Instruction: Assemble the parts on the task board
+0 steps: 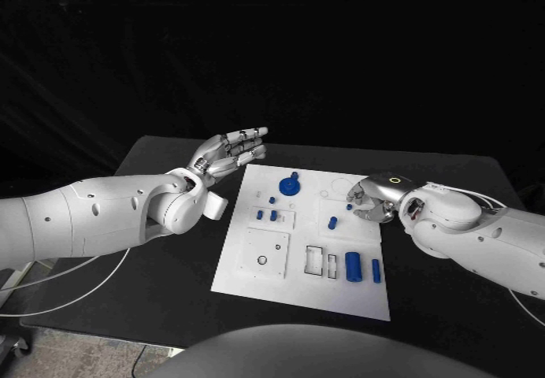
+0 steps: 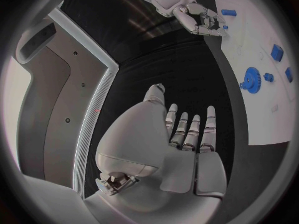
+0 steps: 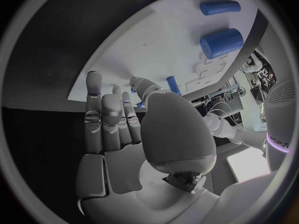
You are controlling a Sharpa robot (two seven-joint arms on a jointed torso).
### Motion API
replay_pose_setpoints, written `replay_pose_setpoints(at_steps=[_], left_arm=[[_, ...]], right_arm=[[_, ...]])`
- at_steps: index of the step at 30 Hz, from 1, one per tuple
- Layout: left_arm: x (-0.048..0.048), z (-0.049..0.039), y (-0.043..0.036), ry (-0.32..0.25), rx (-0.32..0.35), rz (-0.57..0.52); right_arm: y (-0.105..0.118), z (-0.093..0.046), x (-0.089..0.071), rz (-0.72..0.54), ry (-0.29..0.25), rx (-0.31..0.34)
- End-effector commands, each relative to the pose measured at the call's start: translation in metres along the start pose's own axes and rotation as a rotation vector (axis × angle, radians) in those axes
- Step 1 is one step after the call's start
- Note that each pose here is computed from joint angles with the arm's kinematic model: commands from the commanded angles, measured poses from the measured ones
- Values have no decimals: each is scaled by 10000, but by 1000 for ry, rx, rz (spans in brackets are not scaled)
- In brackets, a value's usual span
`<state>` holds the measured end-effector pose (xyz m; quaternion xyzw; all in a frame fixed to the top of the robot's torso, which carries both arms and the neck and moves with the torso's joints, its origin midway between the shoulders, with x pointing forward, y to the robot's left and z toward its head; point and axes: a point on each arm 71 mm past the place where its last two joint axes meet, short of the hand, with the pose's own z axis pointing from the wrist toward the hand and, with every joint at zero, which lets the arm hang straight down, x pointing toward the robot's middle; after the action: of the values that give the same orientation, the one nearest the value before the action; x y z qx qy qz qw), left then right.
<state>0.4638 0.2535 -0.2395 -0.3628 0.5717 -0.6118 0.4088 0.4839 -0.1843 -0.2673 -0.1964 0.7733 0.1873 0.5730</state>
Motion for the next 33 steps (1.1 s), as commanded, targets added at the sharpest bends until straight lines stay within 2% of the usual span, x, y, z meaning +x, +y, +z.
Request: replay_pose_setpoints(at_steps=[1,15,33], left_arm=[[26,-3,24,21,-2,-20],[67,-12,86,34,-22,-33],[85,-1,108,43,-31,-38]], right_arm=[[5,13,14,54,2,-9],[18,61,47,98,26,-5],[79,118,113,99,62,-16]])
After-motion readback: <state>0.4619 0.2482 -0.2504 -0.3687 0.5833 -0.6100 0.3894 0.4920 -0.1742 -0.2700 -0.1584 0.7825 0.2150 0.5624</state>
